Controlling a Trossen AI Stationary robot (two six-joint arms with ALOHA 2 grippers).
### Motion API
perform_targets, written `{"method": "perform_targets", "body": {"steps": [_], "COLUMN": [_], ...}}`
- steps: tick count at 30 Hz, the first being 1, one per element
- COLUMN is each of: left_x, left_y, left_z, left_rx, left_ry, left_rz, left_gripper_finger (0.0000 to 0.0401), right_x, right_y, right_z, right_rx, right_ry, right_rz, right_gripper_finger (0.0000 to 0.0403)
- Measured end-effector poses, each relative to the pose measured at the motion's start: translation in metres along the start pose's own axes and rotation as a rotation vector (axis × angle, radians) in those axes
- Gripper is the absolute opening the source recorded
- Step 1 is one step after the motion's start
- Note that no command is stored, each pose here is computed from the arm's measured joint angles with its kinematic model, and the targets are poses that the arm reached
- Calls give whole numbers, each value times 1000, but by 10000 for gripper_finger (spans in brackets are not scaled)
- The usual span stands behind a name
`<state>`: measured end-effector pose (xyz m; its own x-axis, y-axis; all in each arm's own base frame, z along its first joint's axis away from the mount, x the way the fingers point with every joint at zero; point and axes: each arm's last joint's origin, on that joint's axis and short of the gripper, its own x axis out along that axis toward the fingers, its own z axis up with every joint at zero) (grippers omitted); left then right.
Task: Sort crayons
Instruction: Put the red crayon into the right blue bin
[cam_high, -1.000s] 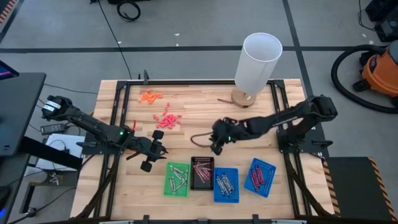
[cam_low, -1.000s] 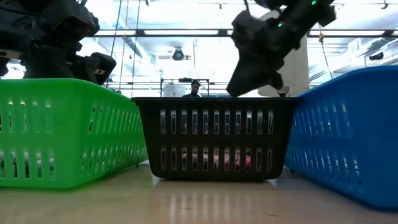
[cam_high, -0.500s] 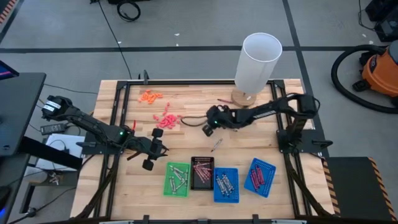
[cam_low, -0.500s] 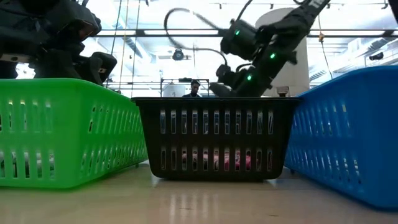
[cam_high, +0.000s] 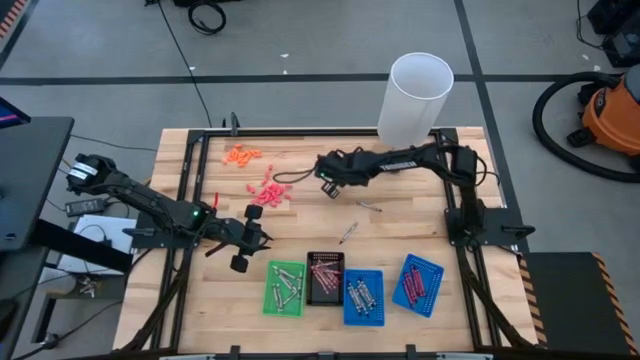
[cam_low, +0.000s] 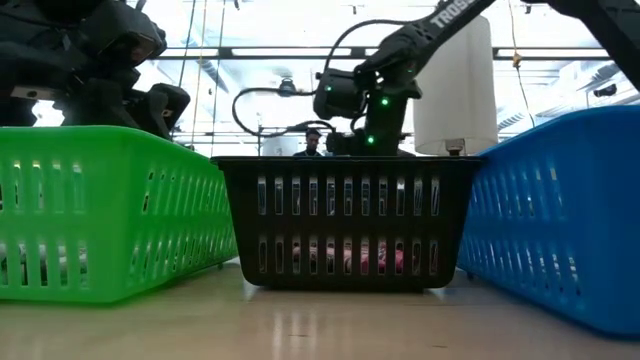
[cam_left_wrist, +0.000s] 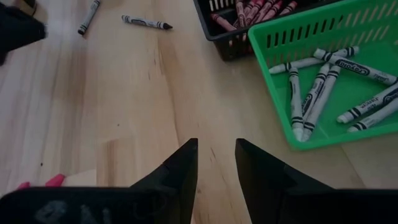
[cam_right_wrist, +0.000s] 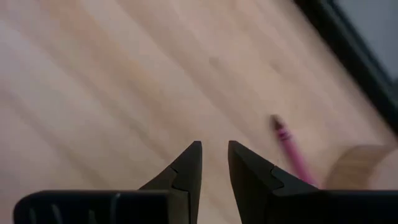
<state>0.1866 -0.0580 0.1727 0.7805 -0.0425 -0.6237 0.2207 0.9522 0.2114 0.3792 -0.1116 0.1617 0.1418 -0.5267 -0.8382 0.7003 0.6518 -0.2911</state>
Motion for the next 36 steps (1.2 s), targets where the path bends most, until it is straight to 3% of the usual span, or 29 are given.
{"method": "perform_targets", "body": {"steps": [7,12,21,26,36], "left_x": [0,0,0,0,0], "left_y": [0,0,0,0,0], "left_z": [-1,-1,-1,-1,-1], "left_rx": [-7,-21,-23,-24,-24], "left_ry": [8,10,11,12,12], "left_rz": [-1,-1,-1,-2,-2], "left_gripper_finger": [117,117,117,117,117], "right_x": [19,26,35,40,54], "right_y": [-30,-45,-64,-74,-89], "right_z": [14,15,18,19,19], "right_rx": [-27,-37,66,103,148], "right_ry": [90,134,166,201,242], "right_rz": [76,83,85,164,172], "right_gripper_finger": [97,138,206,209,207]}}
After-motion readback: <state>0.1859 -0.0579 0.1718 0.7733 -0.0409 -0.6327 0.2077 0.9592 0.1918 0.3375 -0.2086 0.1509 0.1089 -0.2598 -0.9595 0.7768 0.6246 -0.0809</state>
